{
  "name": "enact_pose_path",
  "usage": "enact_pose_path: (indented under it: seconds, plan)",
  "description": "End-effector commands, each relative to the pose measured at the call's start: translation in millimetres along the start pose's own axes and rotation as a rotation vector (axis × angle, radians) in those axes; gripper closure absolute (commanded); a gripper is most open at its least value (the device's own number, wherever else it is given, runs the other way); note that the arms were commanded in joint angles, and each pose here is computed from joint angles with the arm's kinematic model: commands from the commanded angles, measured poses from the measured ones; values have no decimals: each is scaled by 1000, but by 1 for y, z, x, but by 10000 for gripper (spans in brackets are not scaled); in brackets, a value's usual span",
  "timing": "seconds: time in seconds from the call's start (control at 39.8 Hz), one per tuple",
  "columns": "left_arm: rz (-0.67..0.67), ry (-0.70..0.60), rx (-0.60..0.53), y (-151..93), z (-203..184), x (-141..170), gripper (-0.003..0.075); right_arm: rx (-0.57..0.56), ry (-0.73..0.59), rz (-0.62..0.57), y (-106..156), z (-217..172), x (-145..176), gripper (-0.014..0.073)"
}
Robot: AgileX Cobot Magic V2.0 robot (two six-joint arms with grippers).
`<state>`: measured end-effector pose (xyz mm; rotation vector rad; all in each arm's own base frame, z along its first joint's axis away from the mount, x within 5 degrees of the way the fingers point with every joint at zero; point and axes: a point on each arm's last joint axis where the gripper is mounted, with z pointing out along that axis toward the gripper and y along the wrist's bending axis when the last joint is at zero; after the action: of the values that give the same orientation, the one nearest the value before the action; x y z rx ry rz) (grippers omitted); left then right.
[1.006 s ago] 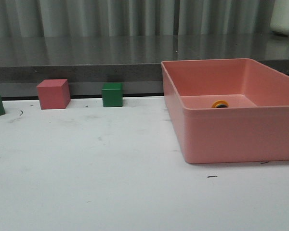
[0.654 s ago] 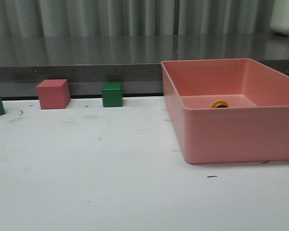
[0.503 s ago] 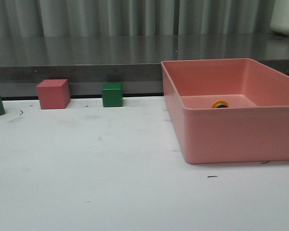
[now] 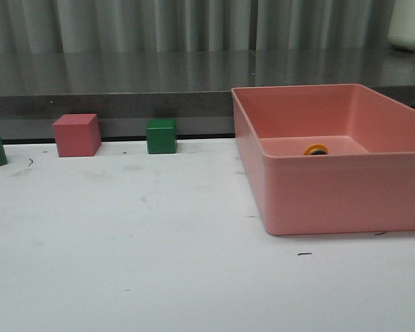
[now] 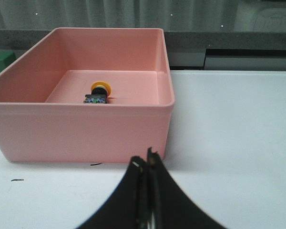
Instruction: Place and stand button with both arms
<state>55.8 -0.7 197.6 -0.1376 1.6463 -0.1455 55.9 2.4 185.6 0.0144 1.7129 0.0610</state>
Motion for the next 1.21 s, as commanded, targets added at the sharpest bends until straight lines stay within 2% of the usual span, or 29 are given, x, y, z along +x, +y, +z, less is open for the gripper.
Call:
enact_pose_path:
  seconds: [0.0, 0.25, 0.43, 0.58, 0.68, 0.83, 0.98, 1.18]
  plan:
    - [-16, -110, 31, -2, -2, -7, 741, 3, -124, -11, 0, -2, -11, 664]
    - [-17, -230, 51, -4, -4, -17, 741, 4, -224, -10, 0, -6, -26, 664]
    - [-18, -393, 80, -7, -10, -38, 741, -1, -301, -11, 2, -18, -58, 664]
    - [34, -444, 88, -14, -16, -70, 741, -8, -303, -13, 4, -29, -93, 664]
    - [172, -407, 65, -20, -15, -97, 741, -13, -238, -7, 6, -26, -116, 664]
    - [189, -241, 22, -23, 6, -127, 741, -27, -62, 28, 9, -2, -140, 664]
    - [192, -113, 1, -23, 31, -133, 741, -23, 52, 32, 9, 22, -145, 664]
    - [193, -97, 6, -24, 40, -132, 741, -21, 66, 33, 9, 28, -145, 664]
